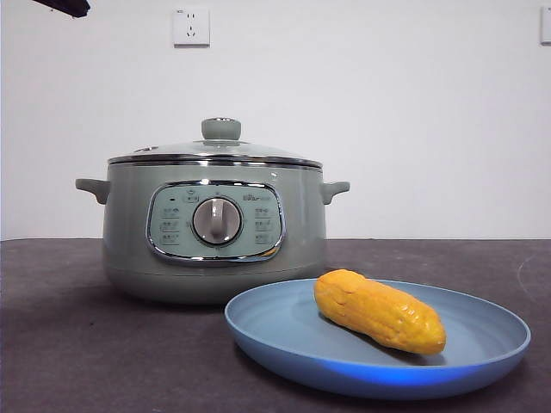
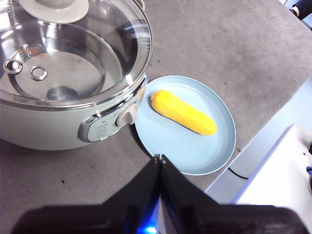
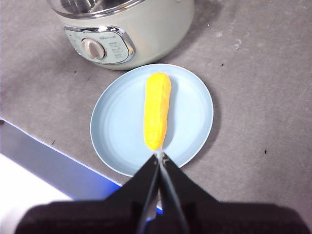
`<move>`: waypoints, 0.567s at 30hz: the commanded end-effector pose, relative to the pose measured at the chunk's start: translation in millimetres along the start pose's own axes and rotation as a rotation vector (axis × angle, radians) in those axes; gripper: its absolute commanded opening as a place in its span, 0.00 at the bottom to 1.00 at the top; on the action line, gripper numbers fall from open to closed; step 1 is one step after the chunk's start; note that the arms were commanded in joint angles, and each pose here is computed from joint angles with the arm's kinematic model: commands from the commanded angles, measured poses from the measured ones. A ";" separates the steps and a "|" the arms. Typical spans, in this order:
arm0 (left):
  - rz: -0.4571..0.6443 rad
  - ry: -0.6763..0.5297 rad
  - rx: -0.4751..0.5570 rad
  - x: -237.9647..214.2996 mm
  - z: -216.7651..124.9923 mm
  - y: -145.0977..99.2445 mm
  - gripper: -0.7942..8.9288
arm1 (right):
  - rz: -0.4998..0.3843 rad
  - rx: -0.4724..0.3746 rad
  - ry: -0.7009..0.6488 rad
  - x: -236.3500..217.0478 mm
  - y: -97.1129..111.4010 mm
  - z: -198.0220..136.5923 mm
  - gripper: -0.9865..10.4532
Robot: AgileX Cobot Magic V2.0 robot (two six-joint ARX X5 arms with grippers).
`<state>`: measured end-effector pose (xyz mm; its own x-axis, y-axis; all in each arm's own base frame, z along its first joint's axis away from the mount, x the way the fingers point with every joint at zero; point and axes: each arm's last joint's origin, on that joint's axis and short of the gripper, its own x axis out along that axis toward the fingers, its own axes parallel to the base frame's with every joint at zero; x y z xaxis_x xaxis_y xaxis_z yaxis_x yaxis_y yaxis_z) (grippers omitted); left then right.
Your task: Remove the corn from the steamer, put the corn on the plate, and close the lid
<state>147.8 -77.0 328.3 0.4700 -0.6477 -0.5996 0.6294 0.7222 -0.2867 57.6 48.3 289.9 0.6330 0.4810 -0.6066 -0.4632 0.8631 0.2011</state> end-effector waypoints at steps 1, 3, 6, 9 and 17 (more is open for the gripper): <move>-0.003 -0.001 0.013 2.1 -1.3 0.4 0.08 | -0.004 -0.001 0.006 2.2 -0.4 -1.6 0.09; -0.003 -0.001 0.013 2.2 -1.2 0.4 0.08 | -0.004 -0.001 0.006 2.2 -0.4 -1.6 0.09; 0.035 -0.028 0.052 2.0 1.6 1.7 0.08 | -0.004 -0.001 0.006 2.2 -0.4 -1.6 0.09; 0.106 -0.065 0.058 1.6 5.2 3.6 0.08 | -0.004 -0.001 0.006 2.2 -0.4 -1.6 0.09; 0.315 -0.153 0.181 -9.1 11.4 9.9 0.08 | -0.004 -0.001 0.006 2.2 -0.4 -1.6 0.09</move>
<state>157.3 -70.0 337.6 0.6996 -0.4638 -0.5436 0.5380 0.8425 -0.0265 57.5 48.3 289.8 0.6321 0.4807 -0.6078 -0.4632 0.8632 0.2010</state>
